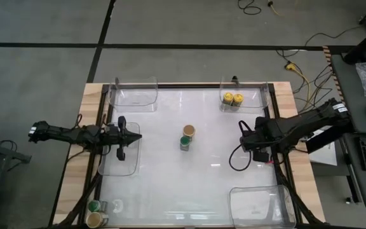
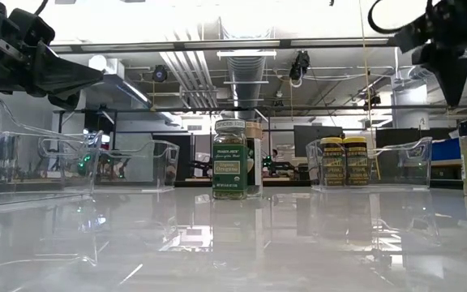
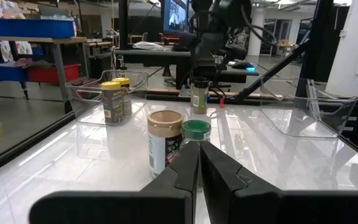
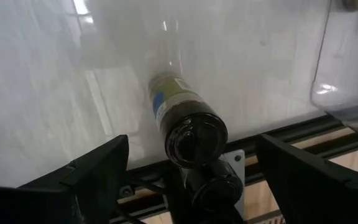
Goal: Sort spices by type
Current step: Put the left black seasoning bottle into the bottom right transparent bin
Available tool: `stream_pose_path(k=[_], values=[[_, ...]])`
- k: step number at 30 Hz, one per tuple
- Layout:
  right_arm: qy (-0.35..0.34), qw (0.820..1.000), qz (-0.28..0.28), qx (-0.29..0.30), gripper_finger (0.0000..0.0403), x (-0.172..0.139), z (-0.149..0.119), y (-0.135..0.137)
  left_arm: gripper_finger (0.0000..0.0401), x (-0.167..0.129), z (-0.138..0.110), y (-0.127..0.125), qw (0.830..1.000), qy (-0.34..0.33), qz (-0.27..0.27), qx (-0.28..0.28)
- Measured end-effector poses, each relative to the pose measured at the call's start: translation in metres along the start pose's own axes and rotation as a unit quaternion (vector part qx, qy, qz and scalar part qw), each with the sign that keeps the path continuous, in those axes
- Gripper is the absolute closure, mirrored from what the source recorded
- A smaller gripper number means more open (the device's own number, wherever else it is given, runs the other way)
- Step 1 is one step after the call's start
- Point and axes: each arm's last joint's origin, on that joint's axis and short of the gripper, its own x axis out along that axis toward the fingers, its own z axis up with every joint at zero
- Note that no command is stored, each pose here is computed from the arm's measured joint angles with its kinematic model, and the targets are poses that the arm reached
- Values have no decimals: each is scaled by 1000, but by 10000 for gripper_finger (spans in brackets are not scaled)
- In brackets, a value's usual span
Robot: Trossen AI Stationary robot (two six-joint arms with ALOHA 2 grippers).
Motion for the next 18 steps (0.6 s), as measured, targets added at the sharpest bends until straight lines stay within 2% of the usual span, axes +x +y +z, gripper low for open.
stream_pose_path(k=[6,18], values=[[18,1000,-8,3,49,11,-3,0,400,0,0,0,1000,0,0,0],[24,1000,-6,-20,69,26,-4,2,400,0,0,0,1000,0,0,0]])
